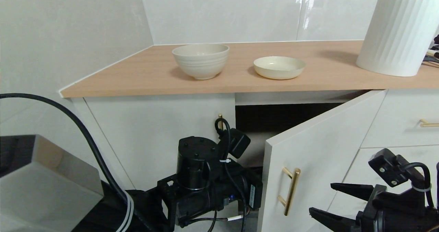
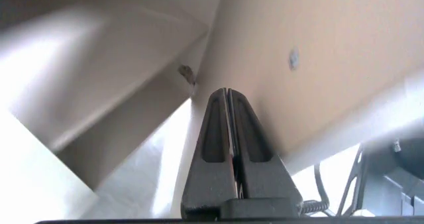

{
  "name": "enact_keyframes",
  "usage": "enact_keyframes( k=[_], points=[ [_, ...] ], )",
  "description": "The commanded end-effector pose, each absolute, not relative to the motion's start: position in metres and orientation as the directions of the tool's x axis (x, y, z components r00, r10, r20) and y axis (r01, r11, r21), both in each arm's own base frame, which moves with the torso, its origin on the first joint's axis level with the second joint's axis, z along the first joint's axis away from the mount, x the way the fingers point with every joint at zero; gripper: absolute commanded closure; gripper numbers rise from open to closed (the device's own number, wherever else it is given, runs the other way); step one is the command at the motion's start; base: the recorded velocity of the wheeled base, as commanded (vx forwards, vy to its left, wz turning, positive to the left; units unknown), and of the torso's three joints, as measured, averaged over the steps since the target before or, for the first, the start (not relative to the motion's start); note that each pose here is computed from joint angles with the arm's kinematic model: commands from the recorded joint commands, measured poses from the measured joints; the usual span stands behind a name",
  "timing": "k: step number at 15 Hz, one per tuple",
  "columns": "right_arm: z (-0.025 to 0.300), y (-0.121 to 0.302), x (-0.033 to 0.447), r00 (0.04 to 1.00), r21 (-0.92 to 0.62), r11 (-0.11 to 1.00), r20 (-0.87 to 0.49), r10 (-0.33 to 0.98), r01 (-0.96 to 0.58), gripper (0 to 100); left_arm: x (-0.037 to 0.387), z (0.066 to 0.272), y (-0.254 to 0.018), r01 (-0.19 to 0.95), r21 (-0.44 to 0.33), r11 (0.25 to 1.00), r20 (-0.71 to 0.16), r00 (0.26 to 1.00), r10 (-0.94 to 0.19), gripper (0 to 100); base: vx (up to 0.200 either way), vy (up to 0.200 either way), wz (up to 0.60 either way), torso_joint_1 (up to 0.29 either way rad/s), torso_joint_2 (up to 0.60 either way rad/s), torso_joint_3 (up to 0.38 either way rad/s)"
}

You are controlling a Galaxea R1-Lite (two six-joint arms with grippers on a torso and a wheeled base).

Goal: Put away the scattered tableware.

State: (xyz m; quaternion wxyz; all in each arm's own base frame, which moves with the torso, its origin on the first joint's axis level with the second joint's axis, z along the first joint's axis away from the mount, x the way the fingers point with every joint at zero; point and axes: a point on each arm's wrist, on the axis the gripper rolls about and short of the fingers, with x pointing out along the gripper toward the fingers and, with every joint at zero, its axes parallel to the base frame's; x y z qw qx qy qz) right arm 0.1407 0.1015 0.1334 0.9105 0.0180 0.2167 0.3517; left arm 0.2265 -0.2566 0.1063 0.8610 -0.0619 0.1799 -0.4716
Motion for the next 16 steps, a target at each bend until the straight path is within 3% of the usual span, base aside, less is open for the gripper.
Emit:
enact_keyframes(
  k=[1,7,9,13,16],
  points=[
    [0.133,0.102,0.142,0.655,0.193,0.75,-0.385,0.651,-0.633,0,0.23,0.102,-0.261,0.79,-0.276,0.548,-0.257,0.488,-0.834,100,0.0,0.0,0.0,0.0,0.0,0.0],
    [0.157,0.096,0.132,0.688,0.208,0.735,-0.262,0.677,-0.645,0,0.227,0.098,-0.265,0.793,-0.281,0.541,-0.267,0.476,-0.838,100,0.0,0.0,0.0,0.0,0.0,0.0],
    [0.159,0.096,0.132,0.69,0.208,0.736,-0.256,0.677,-0.645,0,0.227,0.097,-0.266,0.793,-0.283,0.54,-0.269,0.475,-0.838,100,-0.2,0.0,0.0,-0.005,0.0,0.009],
    [0.199,0.086,0.118,0.713,0.261,0.7,-0.059,0.698,-0.664,0,0.233,0.099,-0.282,0.807,-0.282,0.519,-0.247,0.462,-0.852,100,0.0,0.0,0.0,0.0,0.0,0.0],
    [0.212,0.08,0.11,0.715,0.249,0.689,0.015,0.699,-0.68,0,0.22,0.094,-0.29,0.819,-0.283,0.499,-0.275,0.43,-0.86,100,0.0,0.0,0.0,0.0,0.0,0.0]
  ],
)
